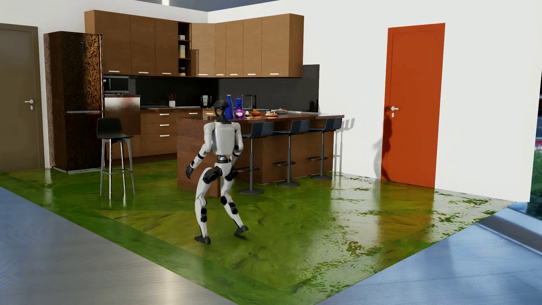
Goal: Go to the stool
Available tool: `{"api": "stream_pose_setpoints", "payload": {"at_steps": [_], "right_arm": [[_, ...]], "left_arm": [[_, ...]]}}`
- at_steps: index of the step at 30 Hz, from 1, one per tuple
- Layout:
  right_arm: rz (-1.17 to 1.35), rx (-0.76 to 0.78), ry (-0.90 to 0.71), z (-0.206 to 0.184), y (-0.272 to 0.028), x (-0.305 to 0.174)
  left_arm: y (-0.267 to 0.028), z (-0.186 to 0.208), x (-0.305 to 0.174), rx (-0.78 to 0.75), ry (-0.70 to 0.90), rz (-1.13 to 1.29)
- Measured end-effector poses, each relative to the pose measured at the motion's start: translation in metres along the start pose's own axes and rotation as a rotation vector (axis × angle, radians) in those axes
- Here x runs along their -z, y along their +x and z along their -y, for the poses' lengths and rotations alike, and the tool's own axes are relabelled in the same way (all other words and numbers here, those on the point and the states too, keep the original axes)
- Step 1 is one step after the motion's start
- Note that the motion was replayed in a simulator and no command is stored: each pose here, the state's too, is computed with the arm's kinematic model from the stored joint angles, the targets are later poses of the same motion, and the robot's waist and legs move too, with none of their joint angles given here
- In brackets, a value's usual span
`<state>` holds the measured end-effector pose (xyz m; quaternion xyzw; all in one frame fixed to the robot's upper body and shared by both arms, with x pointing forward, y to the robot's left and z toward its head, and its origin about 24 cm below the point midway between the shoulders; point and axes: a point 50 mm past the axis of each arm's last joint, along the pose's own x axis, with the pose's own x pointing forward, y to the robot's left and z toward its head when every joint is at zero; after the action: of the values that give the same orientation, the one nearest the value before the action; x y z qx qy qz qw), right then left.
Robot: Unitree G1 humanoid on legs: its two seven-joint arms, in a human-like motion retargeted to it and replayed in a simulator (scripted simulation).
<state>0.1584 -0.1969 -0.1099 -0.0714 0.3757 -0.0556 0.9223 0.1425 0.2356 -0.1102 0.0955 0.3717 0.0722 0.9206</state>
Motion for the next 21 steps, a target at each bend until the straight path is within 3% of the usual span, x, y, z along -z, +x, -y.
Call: {"api": "stream_pose_setpoints", "payload": {"at_steps": [2, 5, 9, 11, 13, 15, 17, 19, 21], "right_arm": [[-0.088, -0.048, 0.014, -0.003, -0.004, 0.018], [-0.264, -0.048, -0.128, 0.03, -0.02, 0.061], [-0.114, -0.053, -0.009, 0.003, -0.01, 0.032], [0.042, -0.099, 0.074, -0.012, 0.003, -0.007], [0.063, -0.14, 0.112, -0.016, 0.001, -0.007], [-0.061, -0.108, 0.054, 0.009, -0.011, 0.029], [-0.21, -0.096, -0.061, 0.01, -0.025, 0.066], [-0.169, -0.002, -0.042, 0.009, -0.018, 0.05], [-0.042, 0.017, -0.05, -0.001, -0.002, 0.009]], "left_arm": [[-0.001, -0.001, 0.006, -0.038, 0.024, -0.031], [0.01, 0.051, -0.036, 0.076, -0.026, 0.049], [-0.009, 0.021, 0.019, 0.123, 0.006, -0.073], [-0.01, -0.005, 0.023, 0.048, 0.008, -0.103], [0.001, -0.002, 0.0, -0.015, -0.036, -0.041], [0.009, 0.021, -0.029, -0.017, -0.091, 0.068], [0.008, 0.05, -0.035, 0.061, -0.084, 0.078], [0.003, 0.035, -0.01, 0.052, -0.132, -0.02], [0.004, 0.004, 0.001, 0.037, -0.04, -0.066]]}}
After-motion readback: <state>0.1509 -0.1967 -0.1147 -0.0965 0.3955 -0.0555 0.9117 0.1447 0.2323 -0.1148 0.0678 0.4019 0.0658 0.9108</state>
